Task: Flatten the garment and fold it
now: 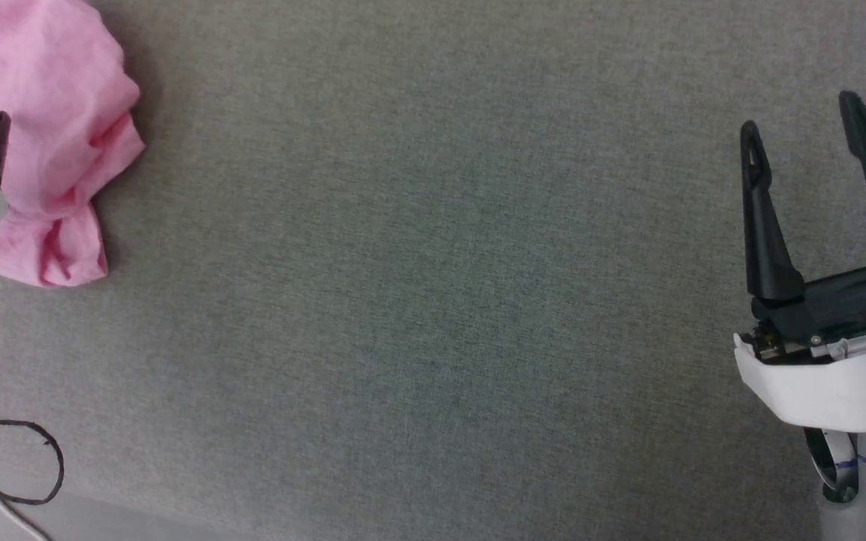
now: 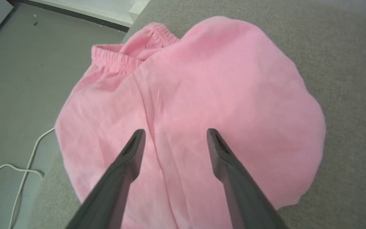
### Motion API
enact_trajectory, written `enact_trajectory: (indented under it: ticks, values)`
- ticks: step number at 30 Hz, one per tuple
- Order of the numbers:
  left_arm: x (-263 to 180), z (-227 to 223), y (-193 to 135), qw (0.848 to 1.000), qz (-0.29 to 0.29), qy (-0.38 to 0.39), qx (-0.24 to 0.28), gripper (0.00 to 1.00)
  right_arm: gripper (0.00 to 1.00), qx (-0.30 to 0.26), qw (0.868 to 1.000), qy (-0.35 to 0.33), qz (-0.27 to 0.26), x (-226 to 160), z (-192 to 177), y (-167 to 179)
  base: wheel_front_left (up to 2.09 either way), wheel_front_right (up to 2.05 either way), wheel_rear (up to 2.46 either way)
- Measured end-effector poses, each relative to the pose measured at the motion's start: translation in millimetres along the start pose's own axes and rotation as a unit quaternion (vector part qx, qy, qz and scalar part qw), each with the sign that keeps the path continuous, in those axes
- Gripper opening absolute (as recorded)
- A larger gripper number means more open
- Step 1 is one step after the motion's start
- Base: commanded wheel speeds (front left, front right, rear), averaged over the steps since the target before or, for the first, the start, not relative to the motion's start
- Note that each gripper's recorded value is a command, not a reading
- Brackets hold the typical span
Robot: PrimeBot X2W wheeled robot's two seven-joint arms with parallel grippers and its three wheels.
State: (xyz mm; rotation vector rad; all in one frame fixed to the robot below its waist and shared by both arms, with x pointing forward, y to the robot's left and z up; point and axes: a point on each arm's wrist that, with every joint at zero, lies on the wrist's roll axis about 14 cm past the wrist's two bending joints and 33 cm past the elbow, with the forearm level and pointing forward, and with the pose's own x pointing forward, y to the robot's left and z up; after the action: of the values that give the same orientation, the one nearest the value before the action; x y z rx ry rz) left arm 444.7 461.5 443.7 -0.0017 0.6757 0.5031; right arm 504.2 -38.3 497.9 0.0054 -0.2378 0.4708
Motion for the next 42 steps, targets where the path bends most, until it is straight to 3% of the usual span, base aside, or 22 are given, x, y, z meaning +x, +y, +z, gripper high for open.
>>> enact_trajectory:
  ticks: [8,14,15,22,26,30,36,42]
  values:
    - [19,-51,-8,0.985,-0.023,0.17,-0.005,1.0,1.0,0.0,1.0,0.003,-0.002,3,-23,-6,0.0,0.0,0.0]
    - [31,-61,-6,0.976,-0.022,0.214,0.012,1.0,1.0,0.0,1.0,0.008,-0.003,5,-42,-10,0.0,0.0,0.0]
    - [33,-61,-5,0.976,-0.021,0.217,0.019,0.0,1.0,0.001,1.0,0.009,-0.003,5,-45,-10,0.0,0.0,0.0]
    - [31,-49,17,0.974,0.003,0.218,0.054,0.0,1.0,0.004,1.0,0.001,-0.01,7,-44,-12,0.0,0.0,0.0]
    - [23,3,27,0.986,0.013,0.133,0.101,0.0,1.0,0.01,1.0,-0.001,-0.016,6,-34,-10,0.0,0.0,0.0]
    - [2,78,14,0.989,-0.006,0.011,0.146,0.0,1.0,0.012,1.0,-0.001,-0.023,-1,-17,-9,0.0,0.0,0.0]
    - [-50,152,-31,0.97,-0.06,-0.116,0.206,0.0,1.0,0.0,0.999,-0.012,-0.034,-18,19,-9,0.0,0.0,0.0]
    - [-112,189,-107,0.932,-0.152,-0.209,0.254,0.0,1.0,-0.005,0.998,-0.033,-0.049,-36,57,-13,0.0,0.0,0.0]
